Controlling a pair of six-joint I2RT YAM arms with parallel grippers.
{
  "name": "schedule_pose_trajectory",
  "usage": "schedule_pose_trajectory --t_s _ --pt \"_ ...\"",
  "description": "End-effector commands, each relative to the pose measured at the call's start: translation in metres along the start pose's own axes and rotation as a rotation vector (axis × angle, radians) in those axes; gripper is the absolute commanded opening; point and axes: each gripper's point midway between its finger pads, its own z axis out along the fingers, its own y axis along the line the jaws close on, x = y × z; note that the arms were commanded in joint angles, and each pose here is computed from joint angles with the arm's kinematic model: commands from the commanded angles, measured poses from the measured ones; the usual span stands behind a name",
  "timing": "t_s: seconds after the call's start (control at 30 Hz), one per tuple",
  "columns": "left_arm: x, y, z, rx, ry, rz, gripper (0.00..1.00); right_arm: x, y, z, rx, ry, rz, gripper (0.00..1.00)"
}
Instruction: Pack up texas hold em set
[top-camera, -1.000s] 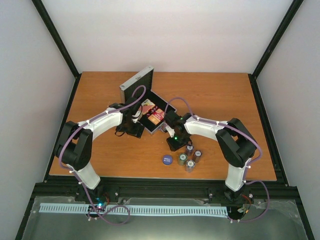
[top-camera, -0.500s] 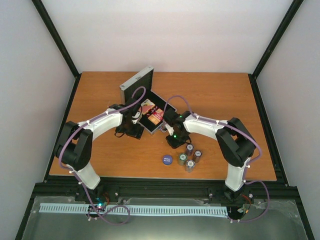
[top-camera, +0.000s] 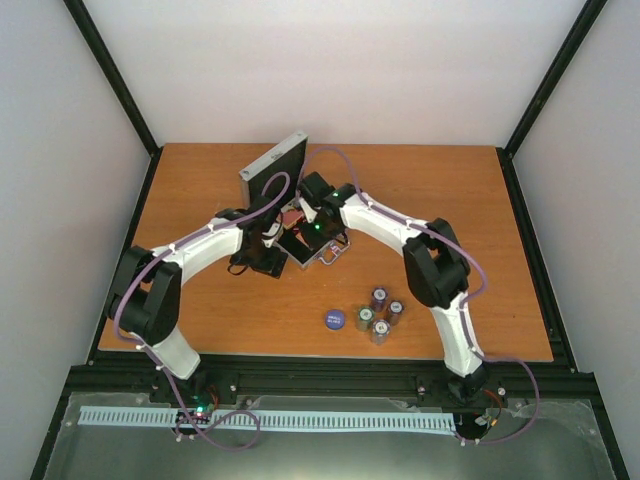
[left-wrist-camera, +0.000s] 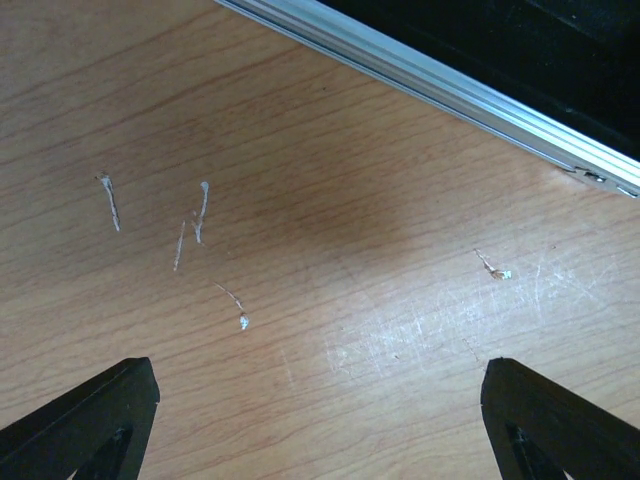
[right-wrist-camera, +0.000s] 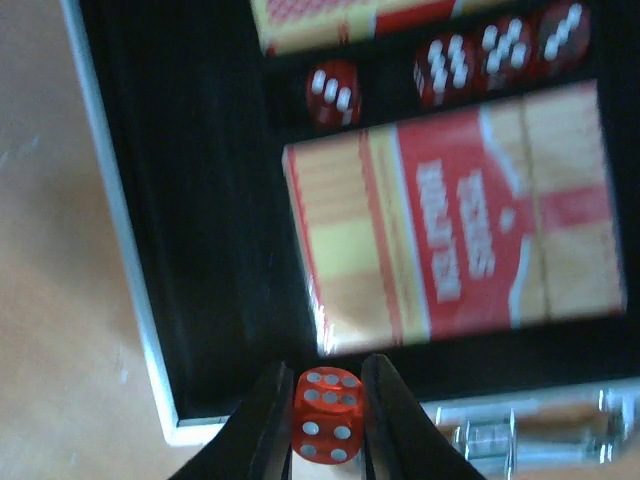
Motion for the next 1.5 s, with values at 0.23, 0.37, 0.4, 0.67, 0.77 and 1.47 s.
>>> schedule_pose_trajectory --t_s 0.23,0.37,0.4,0.67,0.77,1.47 --pt "-0.001 0.003 -0.008 0.006 -0.024 -0.007 0.92 -0.074 -0.023 0.034 -0.022 -0.113 0.023 0.11" --pt "0.001 0.002 -0.005 0.009 -0.014 -0.007 0.92 -0.084 -0.025 0.045 -0.046 -0.128 0.037 0.11" --pt "0.001 0.002 -0.005 0.011 -0.015 -0.007 0.92 -0.085 -0.024 0.047 -0.057 -0.125 0.042 0.11" --pt "0.002 0.002 -0.001 0.009 -0.008 -0.001 0.92 -0.086 -0.019 0.058 -0.102 -0.115 0.056 0.12" --pt "0.002 0.002 -0.001 0.010 -0.007 0.001 0.92 -0.085 -0.020 0.059 -0.099 -0.111 0.063 0.21" --pt "-0.004 0.000 -0.007 0.021 -0.028 0.004 0.92 -0.074 -0.010 -0.026 -0.083 -0.159 0.048 0.51"
